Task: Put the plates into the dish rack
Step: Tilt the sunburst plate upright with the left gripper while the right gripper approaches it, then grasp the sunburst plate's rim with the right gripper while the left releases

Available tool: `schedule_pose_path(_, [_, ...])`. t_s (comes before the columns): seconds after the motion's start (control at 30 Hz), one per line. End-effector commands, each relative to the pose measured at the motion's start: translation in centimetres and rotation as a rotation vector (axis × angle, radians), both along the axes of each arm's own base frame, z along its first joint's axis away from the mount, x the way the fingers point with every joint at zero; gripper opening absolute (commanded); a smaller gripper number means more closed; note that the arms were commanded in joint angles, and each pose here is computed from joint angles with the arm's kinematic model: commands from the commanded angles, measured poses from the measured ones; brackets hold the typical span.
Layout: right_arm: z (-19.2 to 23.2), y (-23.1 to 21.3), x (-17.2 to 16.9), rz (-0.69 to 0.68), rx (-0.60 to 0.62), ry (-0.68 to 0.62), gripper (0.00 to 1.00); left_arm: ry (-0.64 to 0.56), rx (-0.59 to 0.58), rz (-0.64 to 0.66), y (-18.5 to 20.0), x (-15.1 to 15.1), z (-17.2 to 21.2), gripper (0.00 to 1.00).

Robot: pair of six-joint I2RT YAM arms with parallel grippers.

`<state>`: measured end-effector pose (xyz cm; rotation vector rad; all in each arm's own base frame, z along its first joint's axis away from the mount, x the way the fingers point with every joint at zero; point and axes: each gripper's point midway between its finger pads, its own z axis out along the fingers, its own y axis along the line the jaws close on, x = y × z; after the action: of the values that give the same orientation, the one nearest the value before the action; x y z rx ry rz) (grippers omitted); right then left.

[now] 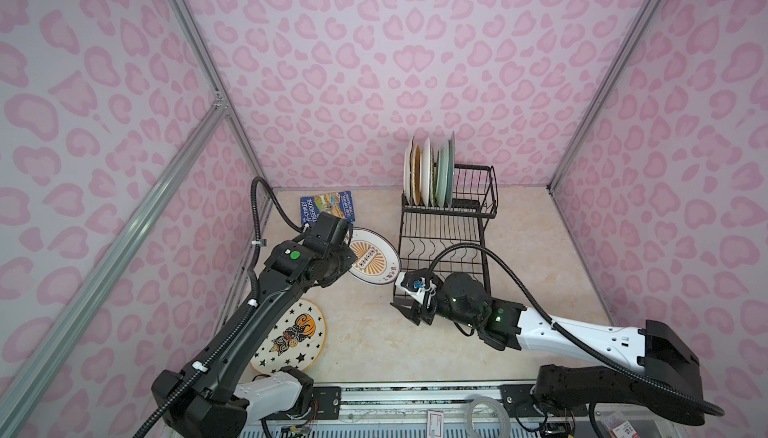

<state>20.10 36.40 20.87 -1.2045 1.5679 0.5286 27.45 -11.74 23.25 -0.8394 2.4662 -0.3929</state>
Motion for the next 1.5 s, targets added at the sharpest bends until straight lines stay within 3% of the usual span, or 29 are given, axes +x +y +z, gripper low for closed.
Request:
schedule_pose_path(0.0, [0.0, 1.5, -0.3, 0.054, -0.019, -0.046, 0.76, -0.033, -0.001, 0.021, -0.4, 0.4, 1.1, 0.03])
schedule_pose_path(0.23, [-0.3, 2.6, 2.0, -0.037, -0.053, -0.078, 0.64, -0.051, -0.010, -0.003, -1.3, -0.2, 1.9, 0.03])
schedule_pose_path(0.4, [-0.3, 2.7, 3.8, -0.124, -0.074, -0.102, 0.48, -0.052, -0.024, -0.003, -1.4, -0.7, 1.8, 0.03])
schedule_pose_path(0.83, [0.0, 2.7, 5.6, -0.219, -0.082, -0.159, 0.41, -0.023, -0.042, -0.027, -2.2, -1.0, 1.2, 0.03])
schedule_pose_path(1.0, [0.0, 2.9, 5.3, -0.206, -0.087, -0.163, 0.25, -0.024, -0.048, -0.025, -2.2, -1.0, 1.2, 0.03])
schedule_pose_path(1.17, [0.2, 3.3, 4.3, -0.174, -0.100, -0.178, 0.02, -0.035, -0.045, -0.038, -2.3, -1.0, 1.7, 0.03])
schedule_pose_path(1.23, [0.4, 3.2, 4.3, -0.176, -0.096, -0.178, 0.00, -0.039, -0.048, -0.048, -2.4, -1.0, 1.8, 0.05])
schedule_pose_path(1.3, [0.4, 2.9, 4.2, -0.180, -0.089, -0.176, 0.00, -0.048, -0.056, -0.065, -2.6, -0.9, 2.1, 0.15])
schedule_pose_path(1.47, [0.8, 1.9, 4.3, -0.217, -0.070, -0.179, 0.00, -0.126, -0.074, -0.105, -2.6, -0.9, 4.3, 0.76])
